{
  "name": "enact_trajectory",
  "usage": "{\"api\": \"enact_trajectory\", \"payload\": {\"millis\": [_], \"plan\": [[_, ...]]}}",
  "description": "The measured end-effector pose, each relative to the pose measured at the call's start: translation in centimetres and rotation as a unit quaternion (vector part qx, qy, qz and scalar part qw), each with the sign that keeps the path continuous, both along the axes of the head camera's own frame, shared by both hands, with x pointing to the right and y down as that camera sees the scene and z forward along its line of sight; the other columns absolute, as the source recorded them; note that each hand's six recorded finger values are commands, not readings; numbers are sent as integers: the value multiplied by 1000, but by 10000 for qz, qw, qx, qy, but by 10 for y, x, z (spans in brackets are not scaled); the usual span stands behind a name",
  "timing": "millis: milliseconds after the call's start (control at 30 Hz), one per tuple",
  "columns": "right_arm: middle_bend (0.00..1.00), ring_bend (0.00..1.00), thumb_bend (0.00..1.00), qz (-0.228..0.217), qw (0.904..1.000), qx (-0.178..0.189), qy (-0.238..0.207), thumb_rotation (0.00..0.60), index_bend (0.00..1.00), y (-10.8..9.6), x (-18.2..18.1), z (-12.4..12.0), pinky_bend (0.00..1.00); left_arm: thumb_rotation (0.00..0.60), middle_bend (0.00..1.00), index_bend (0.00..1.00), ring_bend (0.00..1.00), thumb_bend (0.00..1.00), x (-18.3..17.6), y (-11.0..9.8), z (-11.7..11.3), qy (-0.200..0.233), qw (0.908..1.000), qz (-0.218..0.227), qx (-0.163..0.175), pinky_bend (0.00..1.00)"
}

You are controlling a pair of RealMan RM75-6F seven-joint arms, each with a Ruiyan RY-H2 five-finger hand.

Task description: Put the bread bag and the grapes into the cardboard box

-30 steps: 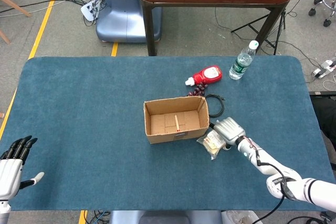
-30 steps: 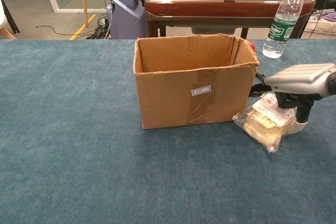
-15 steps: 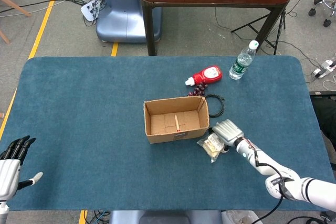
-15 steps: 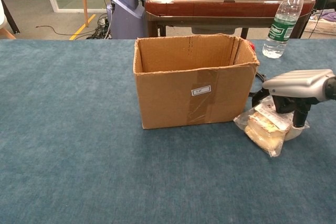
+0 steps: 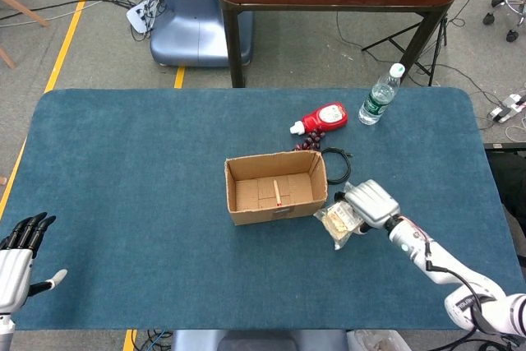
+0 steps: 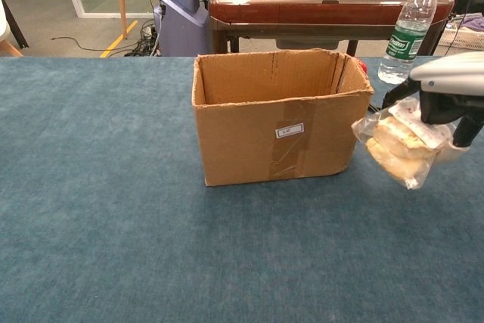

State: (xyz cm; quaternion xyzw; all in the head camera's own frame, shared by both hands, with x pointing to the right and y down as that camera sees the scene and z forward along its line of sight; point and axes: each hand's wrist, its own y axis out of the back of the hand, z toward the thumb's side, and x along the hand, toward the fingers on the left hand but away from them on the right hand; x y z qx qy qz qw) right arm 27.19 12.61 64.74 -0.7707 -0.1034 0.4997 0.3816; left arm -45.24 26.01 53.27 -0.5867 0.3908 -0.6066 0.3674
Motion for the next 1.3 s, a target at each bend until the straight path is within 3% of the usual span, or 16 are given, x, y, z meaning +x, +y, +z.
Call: {"api": "enact_trajectory", "payload": {"millis": [333,533,800,1133,1300], "plan": [[1000,1000,202,117,9941,892,-610,600,716,-22,-7,-87,1000,600,119,143,111,0,2,1,2,-37,10000,28,-44,298],[1000,1000,221,195,9877,1265,-900,600,716,-43,-23,-105,1000,600,119,143,111,0,2,1,2,-23,10000,21,-47,298],[1000,1000,221,304,9830,1507,-1002,600,699,-67,-60,-93,1000,600,119,143,111,0,1,0,1,67,10000,-17,-42,298],[1000,1000,209,391,9792,1669,-1081,600,584,-80,-136,-52,1000,600,119,143,111,0,-2,0,-5,181,9998,-67,-12,298],[1000,1000,39,272,9799,1660,-1075,600,426,-78,-169,-34,1000,600,119,143,111,0,-4,0,-7,212,9997,-87,-4,298]]}}
